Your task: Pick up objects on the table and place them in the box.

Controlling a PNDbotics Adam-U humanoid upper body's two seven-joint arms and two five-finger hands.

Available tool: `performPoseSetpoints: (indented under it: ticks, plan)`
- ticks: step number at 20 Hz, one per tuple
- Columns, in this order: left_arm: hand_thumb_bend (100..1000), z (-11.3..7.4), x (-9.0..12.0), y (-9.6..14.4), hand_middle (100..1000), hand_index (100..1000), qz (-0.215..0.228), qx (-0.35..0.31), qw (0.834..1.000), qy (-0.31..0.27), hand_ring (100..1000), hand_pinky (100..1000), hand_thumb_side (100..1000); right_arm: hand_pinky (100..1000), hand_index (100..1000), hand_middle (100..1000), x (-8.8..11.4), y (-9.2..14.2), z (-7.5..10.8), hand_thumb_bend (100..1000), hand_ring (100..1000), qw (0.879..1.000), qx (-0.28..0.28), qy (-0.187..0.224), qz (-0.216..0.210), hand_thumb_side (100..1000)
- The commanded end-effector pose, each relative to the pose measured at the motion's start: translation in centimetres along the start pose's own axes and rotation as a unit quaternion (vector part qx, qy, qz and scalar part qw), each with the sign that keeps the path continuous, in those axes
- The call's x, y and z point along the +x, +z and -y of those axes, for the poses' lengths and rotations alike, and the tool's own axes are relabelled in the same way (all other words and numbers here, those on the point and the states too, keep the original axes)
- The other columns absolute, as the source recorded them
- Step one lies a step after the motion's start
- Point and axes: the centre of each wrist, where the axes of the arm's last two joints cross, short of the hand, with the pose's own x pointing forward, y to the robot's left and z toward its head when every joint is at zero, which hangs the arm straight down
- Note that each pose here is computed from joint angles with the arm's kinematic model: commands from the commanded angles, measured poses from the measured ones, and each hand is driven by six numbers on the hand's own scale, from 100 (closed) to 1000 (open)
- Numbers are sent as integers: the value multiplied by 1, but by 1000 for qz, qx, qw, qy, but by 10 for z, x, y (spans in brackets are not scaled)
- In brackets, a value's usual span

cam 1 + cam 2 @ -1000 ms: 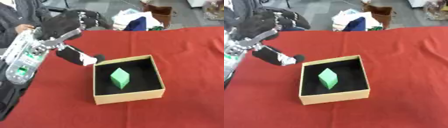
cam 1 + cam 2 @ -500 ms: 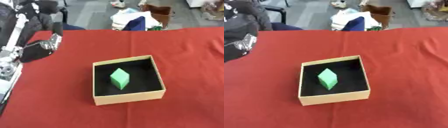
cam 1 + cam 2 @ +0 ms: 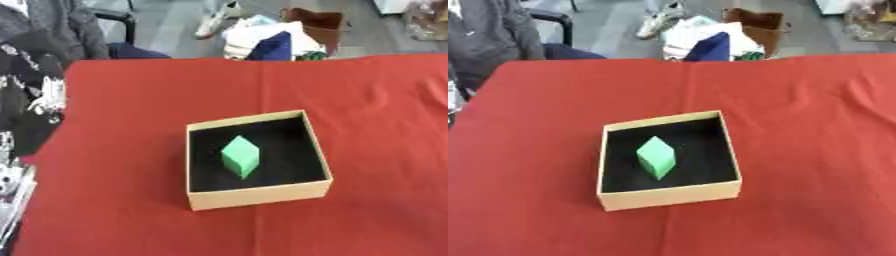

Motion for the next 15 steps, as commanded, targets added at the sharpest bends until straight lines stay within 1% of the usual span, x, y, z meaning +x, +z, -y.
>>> performPoseSetpoints:
  ticks: [1,6,15]
  plan:
    - [100,-3,3,2,596,792,-8,20,1000,7,647,669,601,632,864,761,6,-6,2,100,744,1000,-3,3,16,544]
    - [100,2,1,9,595,794,-34,25,999,20,645,666,635,632,863,760,6,-6,1,100,744,1000,-3,2,16,544]
    - [100,7,1,11,593,792,-46,30,998,39,643,664,649,631,862,758,6,-6,1,100,743,1000,-5,3,15,543]
